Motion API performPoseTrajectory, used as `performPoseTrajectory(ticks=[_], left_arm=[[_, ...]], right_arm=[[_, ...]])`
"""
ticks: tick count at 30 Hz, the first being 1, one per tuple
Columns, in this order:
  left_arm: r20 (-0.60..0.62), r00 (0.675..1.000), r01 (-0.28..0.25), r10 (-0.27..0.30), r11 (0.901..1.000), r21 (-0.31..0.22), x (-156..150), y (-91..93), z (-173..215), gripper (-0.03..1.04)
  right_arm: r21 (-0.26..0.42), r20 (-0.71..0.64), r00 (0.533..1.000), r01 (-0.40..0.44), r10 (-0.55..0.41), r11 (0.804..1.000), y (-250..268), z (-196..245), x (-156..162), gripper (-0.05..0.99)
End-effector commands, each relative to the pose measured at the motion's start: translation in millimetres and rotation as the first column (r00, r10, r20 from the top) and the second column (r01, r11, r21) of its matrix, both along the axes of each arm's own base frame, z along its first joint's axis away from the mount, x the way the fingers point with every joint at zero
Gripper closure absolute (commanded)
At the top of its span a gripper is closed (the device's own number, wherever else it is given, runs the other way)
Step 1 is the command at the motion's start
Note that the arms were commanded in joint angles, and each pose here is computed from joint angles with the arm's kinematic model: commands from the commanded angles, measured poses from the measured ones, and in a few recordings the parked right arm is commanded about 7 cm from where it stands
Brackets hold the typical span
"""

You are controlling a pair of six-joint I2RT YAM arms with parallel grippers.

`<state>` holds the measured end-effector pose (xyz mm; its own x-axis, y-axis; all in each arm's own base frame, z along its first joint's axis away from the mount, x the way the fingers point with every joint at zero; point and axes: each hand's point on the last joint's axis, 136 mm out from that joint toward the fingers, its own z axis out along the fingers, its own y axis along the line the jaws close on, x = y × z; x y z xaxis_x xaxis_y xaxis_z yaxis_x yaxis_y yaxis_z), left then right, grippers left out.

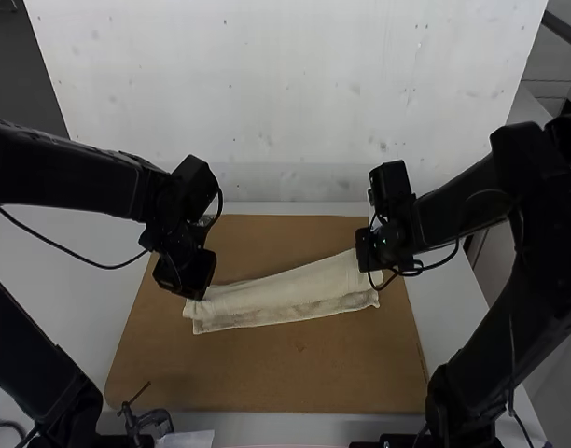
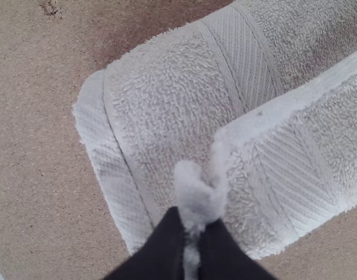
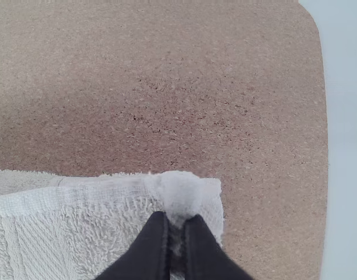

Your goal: Fold the towel.

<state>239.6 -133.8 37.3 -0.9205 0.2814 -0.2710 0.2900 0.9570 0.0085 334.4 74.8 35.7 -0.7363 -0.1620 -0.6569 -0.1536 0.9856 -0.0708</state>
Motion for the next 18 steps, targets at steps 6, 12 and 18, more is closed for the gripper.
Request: performPoseTrajectory(ticks=[6,12,18], left_arm=[[0.035,0.999,-0.028,0.026,0.9975,0.064,24.1,7.3,-22.8,0.99],[0.066,0.996,-0.068,0.063,0.9954,0.068,46.0,11.0,-29.2,0.99],[0.062,0.995,-0.078,0.074,0.9944,0.071,54.1,11.0,-38.7,0.99]], right_arm=[[-0.011,0.011,1.0,0.005,-0.005,1.0,-0.1,-7.0,7.7,0.92],[-0.016,0.002,1.0,0.01,-0.01,1.0,1.4,-14.1,14.5,0.92],[-0.022,-0.01,1.0,0.012,-0.013,1.0,2.4,-22.0,19.5,0.92]])
